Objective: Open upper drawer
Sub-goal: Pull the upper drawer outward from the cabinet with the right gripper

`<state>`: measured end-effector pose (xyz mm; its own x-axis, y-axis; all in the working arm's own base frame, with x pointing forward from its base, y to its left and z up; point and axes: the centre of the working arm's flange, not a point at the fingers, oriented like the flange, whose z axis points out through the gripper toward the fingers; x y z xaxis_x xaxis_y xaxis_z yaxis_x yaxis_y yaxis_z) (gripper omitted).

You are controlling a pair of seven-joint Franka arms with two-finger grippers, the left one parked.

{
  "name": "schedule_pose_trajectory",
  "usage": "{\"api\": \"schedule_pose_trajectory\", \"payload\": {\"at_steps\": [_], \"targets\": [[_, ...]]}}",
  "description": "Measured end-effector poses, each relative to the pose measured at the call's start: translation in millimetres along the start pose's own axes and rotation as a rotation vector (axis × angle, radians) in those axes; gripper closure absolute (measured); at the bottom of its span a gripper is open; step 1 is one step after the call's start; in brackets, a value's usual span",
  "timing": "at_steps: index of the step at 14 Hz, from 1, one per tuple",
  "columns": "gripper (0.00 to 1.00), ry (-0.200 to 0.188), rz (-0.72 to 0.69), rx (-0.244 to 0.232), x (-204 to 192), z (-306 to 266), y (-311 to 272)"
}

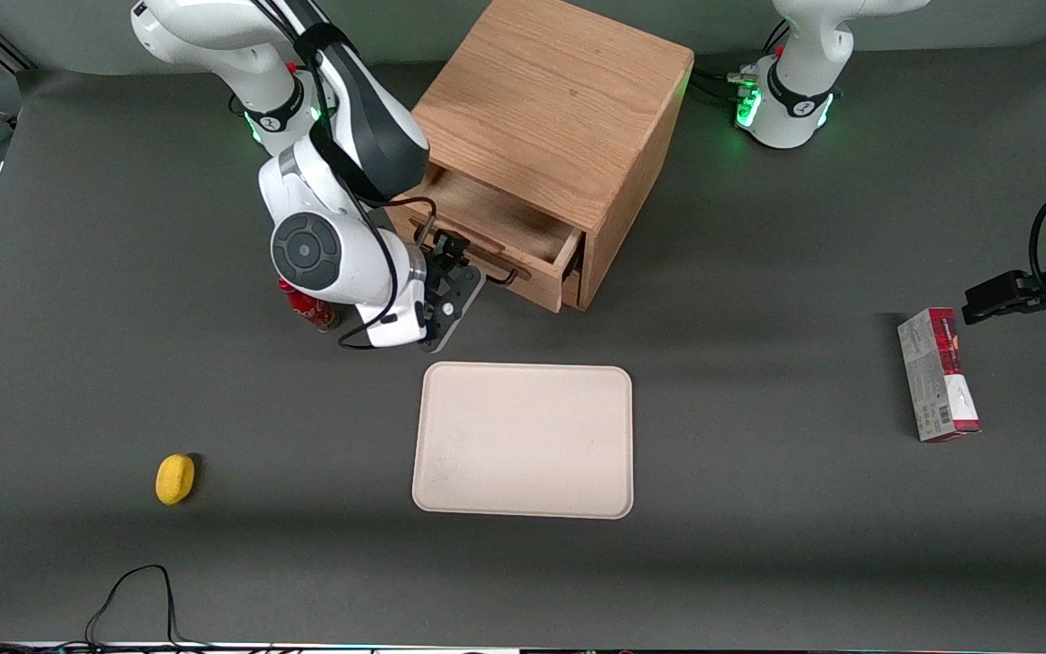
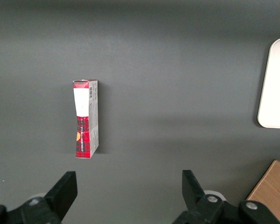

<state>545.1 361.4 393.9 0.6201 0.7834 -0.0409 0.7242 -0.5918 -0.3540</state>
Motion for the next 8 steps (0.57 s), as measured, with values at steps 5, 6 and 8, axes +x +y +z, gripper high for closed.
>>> {"api": "schedule_pose_trajectory", "payload": {"at_steps": [5,6,8], "targets": [[0.00,-0.006,0.002,-0.025,2.9,8.9,8.5],[0.00,-0.003,0.001,-0.027,2.7,7.6,10.3],[0.00,0.006,-0.009,-0.031,2.5,3.7,16.6]]}}
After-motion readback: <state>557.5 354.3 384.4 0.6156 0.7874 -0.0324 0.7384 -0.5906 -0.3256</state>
